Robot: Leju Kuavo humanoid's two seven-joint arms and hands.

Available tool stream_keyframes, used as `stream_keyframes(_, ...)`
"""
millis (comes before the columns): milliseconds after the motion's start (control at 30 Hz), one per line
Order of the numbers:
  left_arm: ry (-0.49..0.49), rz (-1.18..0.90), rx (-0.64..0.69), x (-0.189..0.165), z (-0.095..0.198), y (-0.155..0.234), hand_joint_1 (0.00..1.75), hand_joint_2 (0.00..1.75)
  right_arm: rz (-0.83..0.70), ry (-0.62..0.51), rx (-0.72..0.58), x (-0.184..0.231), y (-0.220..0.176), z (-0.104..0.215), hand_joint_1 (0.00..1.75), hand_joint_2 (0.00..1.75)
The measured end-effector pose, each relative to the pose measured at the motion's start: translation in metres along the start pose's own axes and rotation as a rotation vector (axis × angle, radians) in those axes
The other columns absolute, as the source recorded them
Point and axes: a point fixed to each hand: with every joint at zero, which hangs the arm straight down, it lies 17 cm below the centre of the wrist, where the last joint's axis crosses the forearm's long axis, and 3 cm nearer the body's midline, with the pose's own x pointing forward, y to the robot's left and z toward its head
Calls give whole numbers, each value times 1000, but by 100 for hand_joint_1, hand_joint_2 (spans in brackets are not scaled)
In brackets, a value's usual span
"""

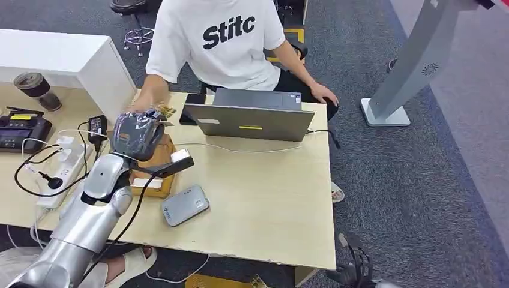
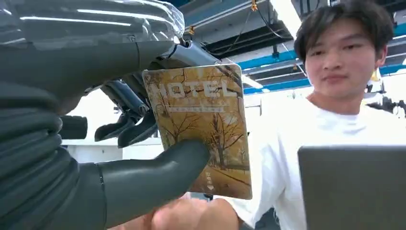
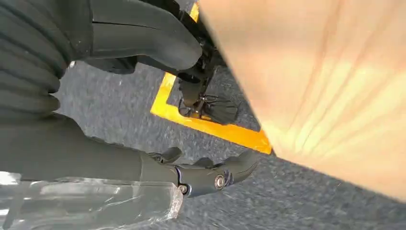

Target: Pass the card to the sensor for recognition and then transmit it.

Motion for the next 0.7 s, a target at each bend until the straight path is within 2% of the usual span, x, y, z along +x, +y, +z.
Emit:
stream_keyframes(300, 5, 39, 26, 5, -2, 7, 175, 175, 55, -6, 22, 6, 6, 1, 0, 175)
stream_keyframes(633, 98, 82, 218, -24, -9, 58, 175, 175, 68, -27, 48, 12, 12, 2, 0, 175)
stream_keyframes(667, 109, 85, 236, -27, -9, 62, 148, 175, 71, -29, 50, 12, 12, 2, 0, 175)
stream_keyframes(700, 122, 96, 258, -29, -9, 66, 0, 175, 72, -31, 51, 12, 12, 2, 0, 175)
